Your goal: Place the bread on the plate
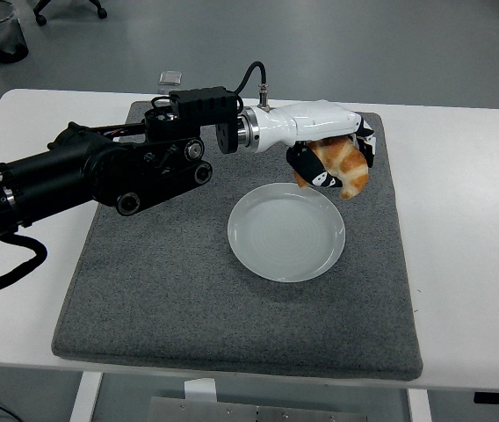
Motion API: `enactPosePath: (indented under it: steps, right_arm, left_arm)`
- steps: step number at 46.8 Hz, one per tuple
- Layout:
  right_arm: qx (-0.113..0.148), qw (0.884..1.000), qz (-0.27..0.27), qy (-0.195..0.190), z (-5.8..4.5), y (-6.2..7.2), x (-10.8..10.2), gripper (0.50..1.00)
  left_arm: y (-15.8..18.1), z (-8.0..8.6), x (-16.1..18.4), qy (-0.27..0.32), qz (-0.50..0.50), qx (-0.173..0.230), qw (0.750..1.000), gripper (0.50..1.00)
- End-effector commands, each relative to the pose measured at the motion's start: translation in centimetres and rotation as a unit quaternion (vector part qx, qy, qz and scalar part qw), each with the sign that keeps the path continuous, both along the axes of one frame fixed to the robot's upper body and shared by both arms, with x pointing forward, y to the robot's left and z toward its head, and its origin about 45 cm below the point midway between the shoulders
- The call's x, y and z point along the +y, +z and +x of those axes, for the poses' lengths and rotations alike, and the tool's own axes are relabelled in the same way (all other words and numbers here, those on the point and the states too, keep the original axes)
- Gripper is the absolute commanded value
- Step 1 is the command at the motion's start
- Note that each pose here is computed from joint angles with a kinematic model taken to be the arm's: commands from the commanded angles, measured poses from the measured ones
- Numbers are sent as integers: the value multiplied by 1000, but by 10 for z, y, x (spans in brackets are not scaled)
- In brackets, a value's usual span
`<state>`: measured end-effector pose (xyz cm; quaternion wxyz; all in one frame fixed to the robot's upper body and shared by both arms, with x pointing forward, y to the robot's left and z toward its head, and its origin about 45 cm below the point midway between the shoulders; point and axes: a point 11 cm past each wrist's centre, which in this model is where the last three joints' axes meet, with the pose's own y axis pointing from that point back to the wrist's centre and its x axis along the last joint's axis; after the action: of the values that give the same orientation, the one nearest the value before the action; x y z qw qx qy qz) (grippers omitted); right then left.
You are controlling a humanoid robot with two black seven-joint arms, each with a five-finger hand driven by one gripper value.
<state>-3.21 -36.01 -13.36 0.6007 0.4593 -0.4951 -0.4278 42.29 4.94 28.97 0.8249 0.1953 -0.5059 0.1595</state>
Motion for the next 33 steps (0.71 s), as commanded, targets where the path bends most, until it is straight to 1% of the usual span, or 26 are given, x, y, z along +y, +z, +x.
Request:
enactPosePath:
  steps: [1, 7, 15, 24, 33]
  right_arm:
    - [0, 1000, 0, 0, 0, 0, 0, 938]
    - [0, 1000, 0, 0, 0, 0, 0, 940]
    - [0, 1000, 0, 0, 0, 0, 0, 938]
    - [0, 1000, 0, 0, 0, 0, 0, 938]
    - [0, 1000, 0, 0, 0, 0, 0, 938]
  left_arm:
    - [-9, -6, 6, -1, -1, 10, 1000, 500]
    - [-28, -14, 15, 4, -1, 33, 999, 500]
    - [-50, -18, 35, 23, 7, 54, 998, 500]
    - [-68, -21, 48, 40, 7, 61, 997, 500]
    - [-76, -21, 52, 50, 7, 68, 996, 500]
